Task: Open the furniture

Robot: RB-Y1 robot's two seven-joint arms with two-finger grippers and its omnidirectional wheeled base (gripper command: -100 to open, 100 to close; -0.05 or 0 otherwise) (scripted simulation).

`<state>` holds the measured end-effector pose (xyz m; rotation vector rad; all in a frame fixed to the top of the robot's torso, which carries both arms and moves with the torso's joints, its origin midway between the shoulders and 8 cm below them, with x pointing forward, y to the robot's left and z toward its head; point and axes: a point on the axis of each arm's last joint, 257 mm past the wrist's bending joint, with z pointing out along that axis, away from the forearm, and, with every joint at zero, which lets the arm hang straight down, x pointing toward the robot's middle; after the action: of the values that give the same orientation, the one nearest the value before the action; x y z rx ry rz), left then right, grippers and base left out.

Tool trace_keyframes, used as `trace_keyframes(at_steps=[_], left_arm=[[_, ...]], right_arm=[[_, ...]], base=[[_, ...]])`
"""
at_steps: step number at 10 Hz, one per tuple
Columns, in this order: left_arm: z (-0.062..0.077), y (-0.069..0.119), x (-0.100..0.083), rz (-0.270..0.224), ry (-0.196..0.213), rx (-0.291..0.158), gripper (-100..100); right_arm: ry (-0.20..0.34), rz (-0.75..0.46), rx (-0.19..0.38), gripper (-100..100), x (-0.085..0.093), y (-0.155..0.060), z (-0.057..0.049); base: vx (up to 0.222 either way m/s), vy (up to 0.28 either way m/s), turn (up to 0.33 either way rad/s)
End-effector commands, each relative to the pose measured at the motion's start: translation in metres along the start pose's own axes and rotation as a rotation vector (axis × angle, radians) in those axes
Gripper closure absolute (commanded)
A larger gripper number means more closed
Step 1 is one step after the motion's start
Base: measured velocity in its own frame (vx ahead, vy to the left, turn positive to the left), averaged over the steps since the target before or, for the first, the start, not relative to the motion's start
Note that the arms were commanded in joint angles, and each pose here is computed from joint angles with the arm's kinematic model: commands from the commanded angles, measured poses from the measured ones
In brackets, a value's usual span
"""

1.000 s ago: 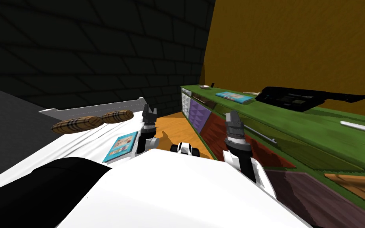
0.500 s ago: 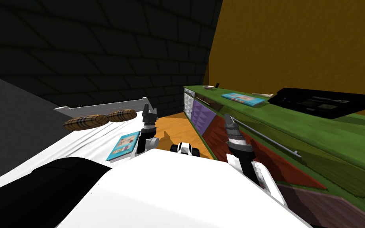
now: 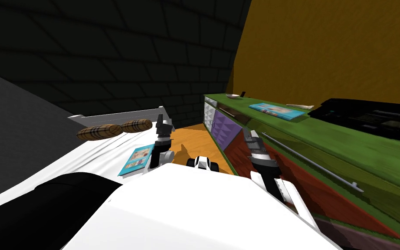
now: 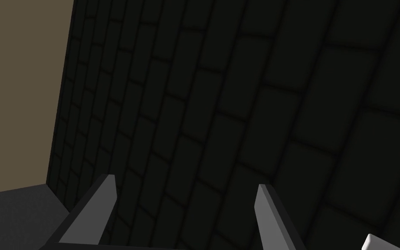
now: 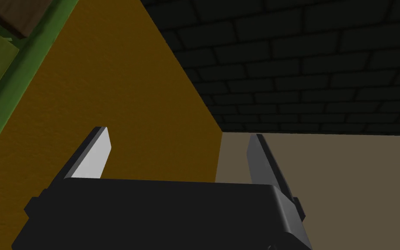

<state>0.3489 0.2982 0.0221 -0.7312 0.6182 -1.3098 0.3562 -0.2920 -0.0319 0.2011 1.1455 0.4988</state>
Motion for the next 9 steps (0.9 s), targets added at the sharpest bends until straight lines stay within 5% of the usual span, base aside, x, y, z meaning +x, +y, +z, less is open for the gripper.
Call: trace_keyframes(at_steps=[1,9], left_arm=[[0.0,0.0,0.0,0.0,0.0,0.0,0],[0.0,0.0,0.0,0.0,0.0,0.0,0]], right_arm=[[0.039,-0.109,0.041,-100,0.006,-0.015,-0.005],[0.181,-0.487,0.191,-100,0.018,-0.077,-0.033]], base=[[0.052,0.021,0.048],[0.061,0.034,0.08]])
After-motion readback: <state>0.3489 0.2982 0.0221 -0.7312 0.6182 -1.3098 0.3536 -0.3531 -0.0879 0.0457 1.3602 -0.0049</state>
